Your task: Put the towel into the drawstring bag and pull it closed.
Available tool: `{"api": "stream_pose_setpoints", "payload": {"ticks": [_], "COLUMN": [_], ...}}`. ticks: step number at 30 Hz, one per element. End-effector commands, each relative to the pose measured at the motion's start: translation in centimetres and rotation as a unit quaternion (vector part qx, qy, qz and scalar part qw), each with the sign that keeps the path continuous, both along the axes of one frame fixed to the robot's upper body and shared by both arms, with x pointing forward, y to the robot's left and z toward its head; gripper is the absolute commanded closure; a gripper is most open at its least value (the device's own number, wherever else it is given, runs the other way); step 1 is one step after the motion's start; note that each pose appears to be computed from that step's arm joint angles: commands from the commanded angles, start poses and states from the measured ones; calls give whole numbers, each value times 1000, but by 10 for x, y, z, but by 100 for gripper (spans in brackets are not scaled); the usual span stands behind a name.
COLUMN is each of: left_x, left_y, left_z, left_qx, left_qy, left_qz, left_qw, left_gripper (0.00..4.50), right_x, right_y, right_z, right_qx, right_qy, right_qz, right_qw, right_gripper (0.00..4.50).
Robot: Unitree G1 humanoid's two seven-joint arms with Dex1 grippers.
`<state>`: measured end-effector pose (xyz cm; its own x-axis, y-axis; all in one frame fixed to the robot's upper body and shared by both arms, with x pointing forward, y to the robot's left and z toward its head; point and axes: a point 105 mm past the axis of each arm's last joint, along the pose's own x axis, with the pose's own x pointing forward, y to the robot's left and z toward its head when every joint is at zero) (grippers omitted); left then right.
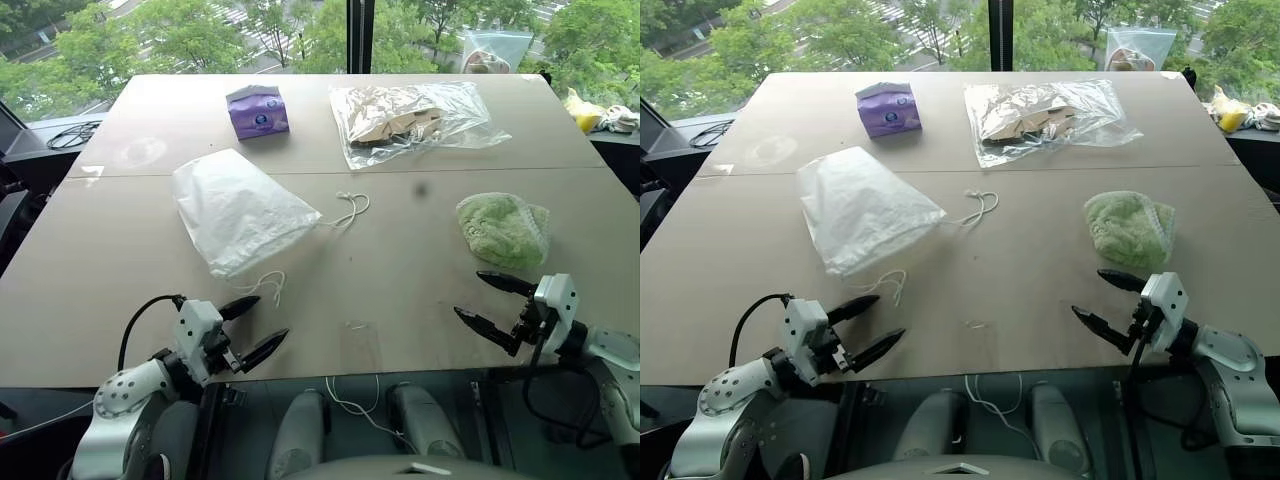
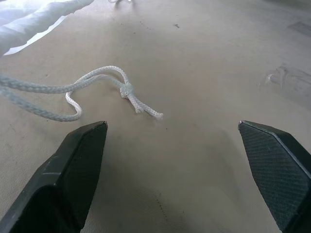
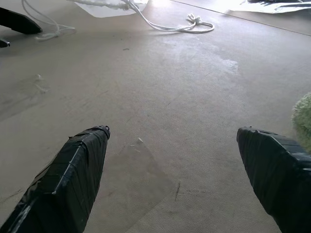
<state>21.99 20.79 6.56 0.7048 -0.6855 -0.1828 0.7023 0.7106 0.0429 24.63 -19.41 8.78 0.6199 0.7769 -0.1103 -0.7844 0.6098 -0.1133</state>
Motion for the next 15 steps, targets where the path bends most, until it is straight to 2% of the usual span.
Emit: {"api": "stream_pose_setpoints", "payload": {"ticks": [1, 15], "left_x": [3, -1], "left_y": [6, 4], "left_z": [1, 4], "left_qx": [12, -17], "left_qy": [-10, 1], "left_qz": [11, 2], "left_qw": [1000, 1000], "left_gripper": [4, 4], "right_x": [-2, 0], "right_y": [-1, -1], "right_z": [7, 5], "right_qx": [4, 1], "right_qy": [-20, -26], "right_qz": [6, 6], "right_qw": [1000, 1000], "right_gripper": [0, 0]}}
